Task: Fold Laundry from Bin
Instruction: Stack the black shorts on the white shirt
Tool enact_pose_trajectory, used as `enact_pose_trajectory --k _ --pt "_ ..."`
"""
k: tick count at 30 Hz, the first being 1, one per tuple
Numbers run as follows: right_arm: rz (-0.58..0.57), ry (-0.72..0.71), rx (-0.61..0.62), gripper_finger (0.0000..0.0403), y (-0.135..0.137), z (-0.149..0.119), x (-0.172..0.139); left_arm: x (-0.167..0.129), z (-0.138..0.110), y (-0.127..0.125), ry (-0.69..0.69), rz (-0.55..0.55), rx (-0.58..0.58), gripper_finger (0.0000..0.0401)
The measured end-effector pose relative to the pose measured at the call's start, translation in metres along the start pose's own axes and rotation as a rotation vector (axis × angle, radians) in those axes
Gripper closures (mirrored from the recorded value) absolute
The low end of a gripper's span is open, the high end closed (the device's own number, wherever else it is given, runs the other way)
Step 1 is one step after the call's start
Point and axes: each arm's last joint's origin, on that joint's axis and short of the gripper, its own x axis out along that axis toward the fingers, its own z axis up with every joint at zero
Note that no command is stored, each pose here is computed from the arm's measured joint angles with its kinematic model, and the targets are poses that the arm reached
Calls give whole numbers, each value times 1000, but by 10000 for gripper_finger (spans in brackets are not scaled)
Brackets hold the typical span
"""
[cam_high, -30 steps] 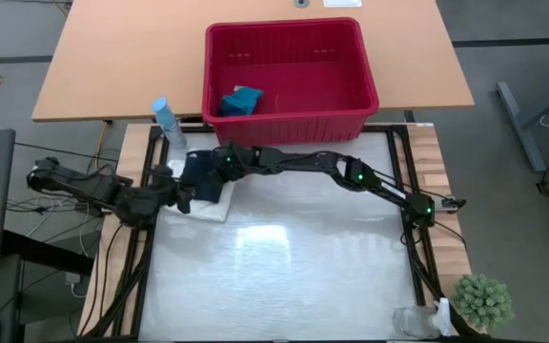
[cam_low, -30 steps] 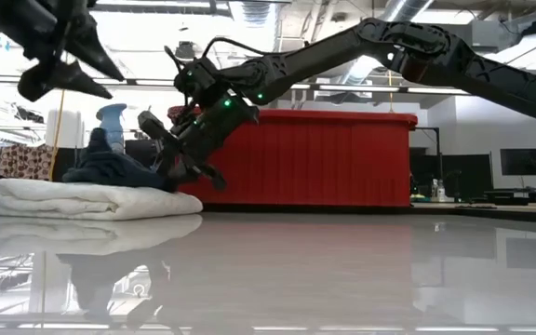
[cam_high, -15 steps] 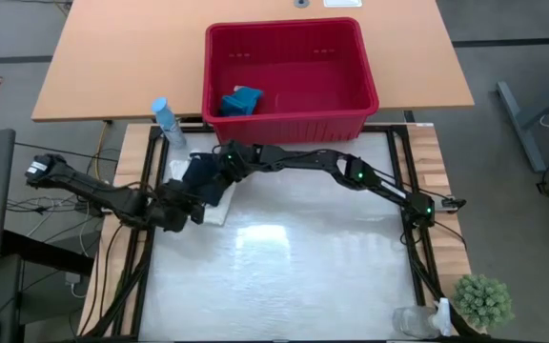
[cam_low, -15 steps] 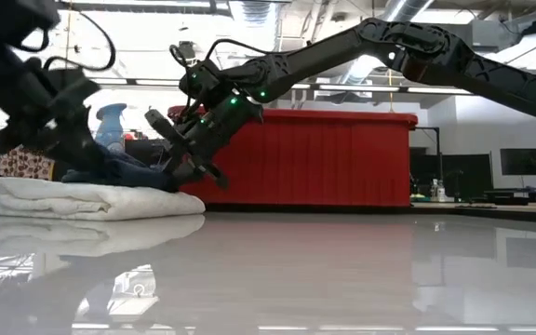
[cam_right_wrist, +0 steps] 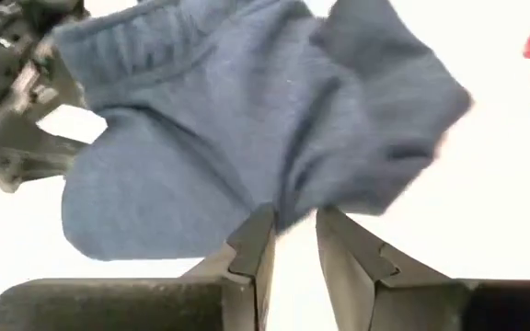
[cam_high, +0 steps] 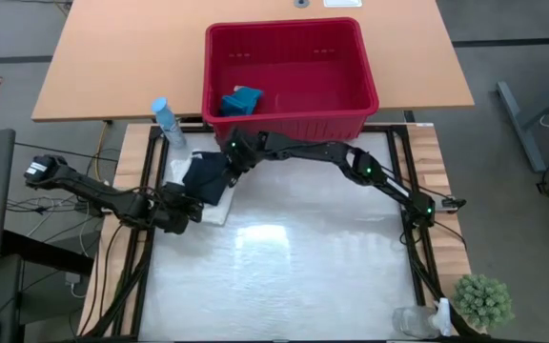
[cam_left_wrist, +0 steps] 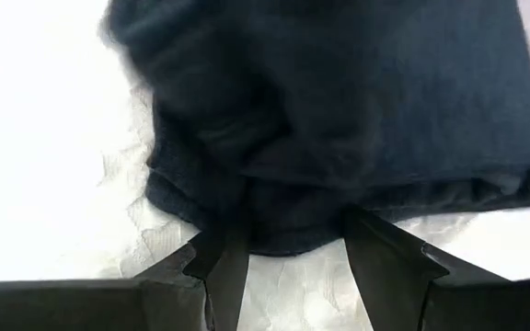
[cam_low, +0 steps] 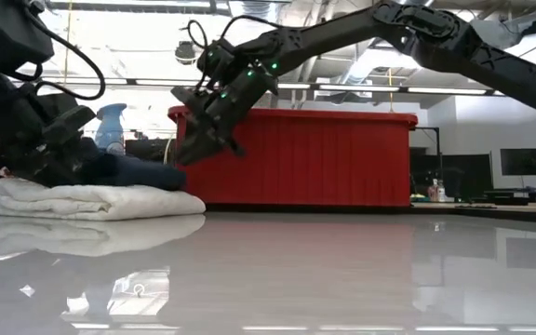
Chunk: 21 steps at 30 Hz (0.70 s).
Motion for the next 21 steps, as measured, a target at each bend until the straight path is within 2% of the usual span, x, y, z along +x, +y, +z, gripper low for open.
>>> enact_pose_trajectory --k 4,9,14,18,21 --pt "-27 24 -34 294 -1 2 -11 -2 1 -3 6 -29 -22 232" --pt "-54 75 -76 294 -1 -1 -16 -16 15 -18 15 -144 4 232" --pt "-43 25 -94 294 4 9 -33 -39 38 -29 -20 -253 -37 232" --pt "-23 -14 -158 294 15 10 -31 -60 57 -31 -41 -305 -50 232" --pt "-8 -38 -175 294 22 10 -29 -73 71 -32 -153 -336 -37 232"
